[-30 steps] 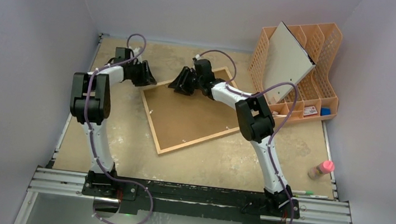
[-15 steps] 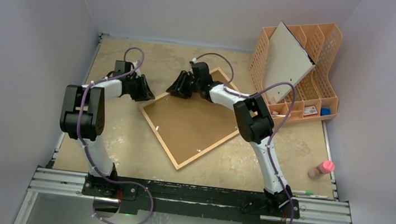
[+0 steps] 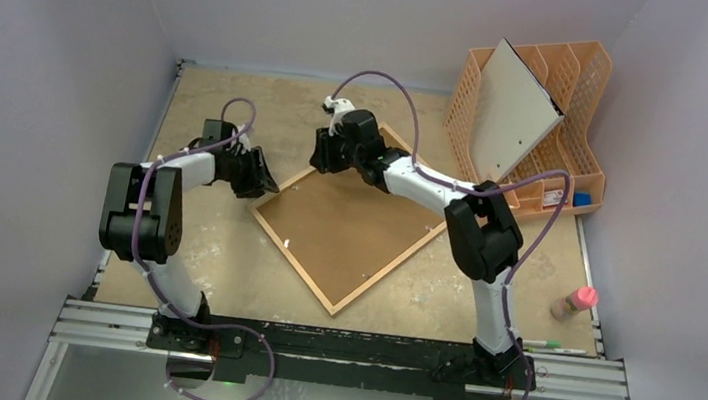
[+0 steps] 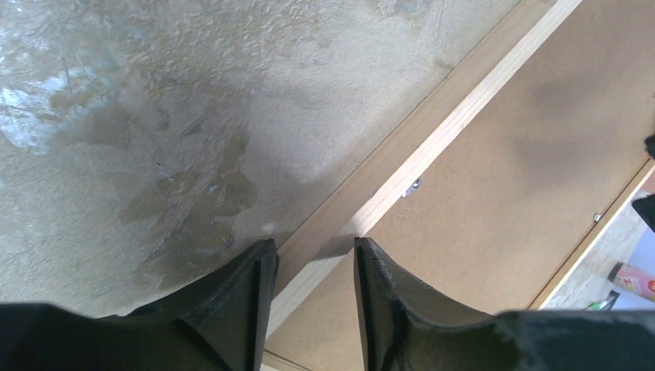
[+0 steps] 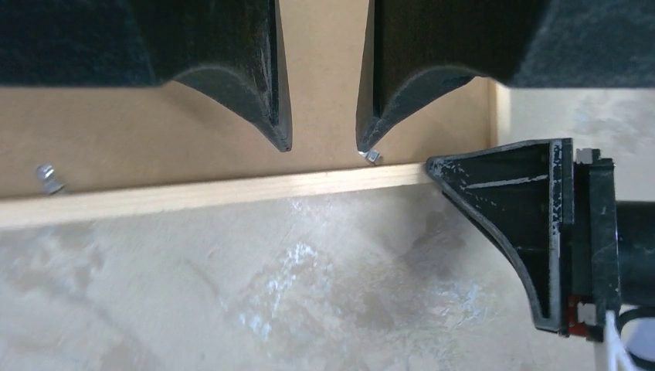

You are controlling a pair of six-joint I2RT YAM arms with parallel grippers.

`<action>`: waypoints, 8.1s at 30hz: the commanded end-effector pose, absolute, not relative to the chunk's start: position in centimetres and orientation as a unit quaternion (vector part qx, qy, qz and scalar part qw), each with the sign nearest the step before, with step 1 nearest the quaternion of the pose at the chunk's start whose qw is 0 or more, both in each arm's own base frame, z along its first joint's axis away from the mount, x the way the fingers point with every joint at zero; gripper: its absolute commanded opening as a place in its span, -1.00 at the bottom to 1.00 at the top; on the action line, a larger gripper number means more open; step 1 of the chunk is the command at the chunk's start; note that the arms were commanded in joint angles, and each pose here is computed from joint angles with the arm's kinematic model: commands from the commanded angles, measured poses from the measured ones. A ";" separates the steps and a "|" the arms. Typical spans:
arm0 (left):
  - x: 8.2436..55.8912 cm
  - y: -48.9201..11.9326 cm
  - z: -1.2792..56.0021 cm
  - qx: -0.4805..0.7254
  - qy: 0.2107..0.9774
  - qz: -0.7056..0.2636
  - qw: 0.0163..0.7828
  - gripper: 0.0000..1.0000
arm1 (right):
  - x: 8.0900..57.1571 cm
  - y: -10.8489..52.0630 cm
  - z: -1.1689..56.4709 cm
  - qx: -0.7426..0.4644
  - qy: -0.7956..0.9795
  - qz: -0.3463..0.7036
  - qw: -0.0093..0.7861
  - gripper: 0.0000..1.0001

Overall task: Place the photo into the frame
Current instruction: Adjust the photo frame at the center of the board, then install the photo frame at the center of the board, then adjust the photo frame at the center of the board.

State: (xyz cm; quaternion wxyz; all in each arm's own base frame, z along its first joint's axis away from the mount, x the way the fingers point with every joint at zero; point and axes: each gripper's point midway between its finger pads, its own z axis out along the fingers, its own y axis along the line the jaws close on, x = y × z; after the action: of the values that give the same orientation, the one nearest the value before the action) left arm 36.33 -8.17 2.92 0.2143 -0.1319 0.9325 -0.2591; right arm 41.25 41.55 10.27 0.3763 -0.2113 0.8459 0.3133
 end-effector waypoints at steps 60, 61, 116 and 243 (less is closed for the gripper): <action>32.6 -7.8 -1.9 -0.167 0.958 -0.211 0.101 -0.55 | 39.7 45.2 2.9 -0.410 0.780 0.057 0.470 -0.35; 32.5 -7.8 -1.9 -0.167 0.958 -0.211 0.100 -0.55 | 39.9 45.0 3.0 -0.407 0.780 0.051 0.474 -0.38; 31.7 -8.8 -2.8 -0.170 0.954 -0.238 0.070 -0.41 | 37.9 47.0 5.0 -0.411 0.753 0.132 0.497 -0.21; 30.4 -13.2 2.3 -0.106 0.937 -0.305 0.134 -0.34 | 50.2 21.5 3.7 0.030 0.945 0.101 0.309 -0.19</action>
State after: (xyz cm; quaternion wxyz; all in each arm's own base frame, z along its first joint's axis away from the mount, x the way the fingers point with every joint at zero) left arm 34.95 -10.34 2.50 0.2002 -0.1317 0.9394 -0.2453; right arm 48.07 19.41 3.02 0.2812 0.0603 0.9521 0.1034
